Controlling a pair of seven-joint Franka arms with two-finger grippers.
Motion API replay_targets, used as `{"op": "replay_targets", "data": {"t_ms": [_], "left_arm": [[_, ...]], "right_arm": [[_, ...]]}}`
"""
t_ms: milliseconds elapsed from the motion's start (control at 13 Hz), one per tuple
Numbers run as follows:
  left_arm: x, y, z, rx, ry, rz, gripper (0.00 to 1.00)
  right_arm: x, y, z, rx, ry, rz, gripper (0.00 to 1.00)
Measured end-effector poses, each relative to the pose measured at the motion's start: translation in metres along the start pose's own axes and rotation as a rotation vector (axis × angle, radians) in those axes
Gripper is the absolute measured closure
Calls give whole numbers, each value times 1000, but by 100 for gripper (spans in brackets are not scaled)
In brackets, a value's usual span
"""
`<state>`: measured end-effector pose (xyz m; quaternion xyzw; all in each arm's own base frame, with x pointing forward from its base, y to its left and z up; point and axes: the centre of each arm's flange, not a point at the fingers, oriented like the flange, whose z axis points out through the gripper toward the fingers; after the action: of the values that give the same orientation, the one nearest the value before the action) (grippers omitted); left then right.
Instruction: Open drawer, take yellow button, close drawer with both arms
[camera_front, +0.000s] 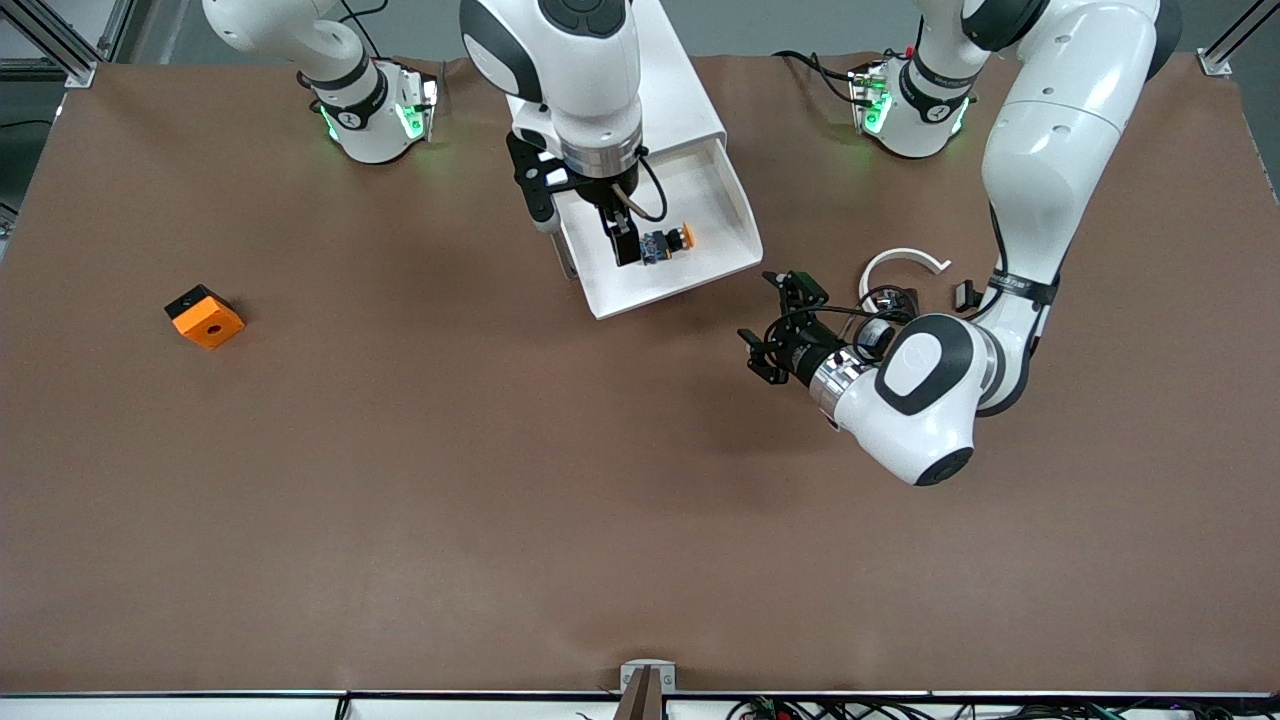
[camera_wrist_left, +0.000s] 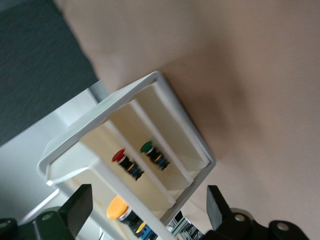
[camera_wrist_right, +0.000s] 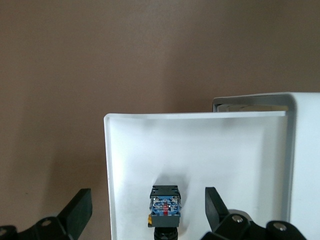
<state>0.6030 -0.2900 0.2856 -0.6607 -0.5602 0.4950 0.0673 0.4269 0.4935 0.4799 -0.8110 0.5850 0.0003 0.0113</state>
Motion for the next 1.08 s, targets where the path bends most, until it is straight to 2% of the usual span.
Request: {"op": "replay_targets", "data": {"t_ms": [463, 618, 772, 1081], "left_arm": [[-25, 8, -15, -206, 138, 317, 0], [-30, 13, -14, -249, 195, 418, 0], [-32, 16, -15, -269, 279, 521, 0], [-57, 8, -14, -285, 501, 669, 0]], "right_arm": [[-40, 9, 42, -15, 10, 15, 0], [-53, 11, 61, -13, 11, 16, 0], [-61, 13, 74, -18, 16, 8, 0], [-70, 19, 78, -24, 21, -20, 0]]}}
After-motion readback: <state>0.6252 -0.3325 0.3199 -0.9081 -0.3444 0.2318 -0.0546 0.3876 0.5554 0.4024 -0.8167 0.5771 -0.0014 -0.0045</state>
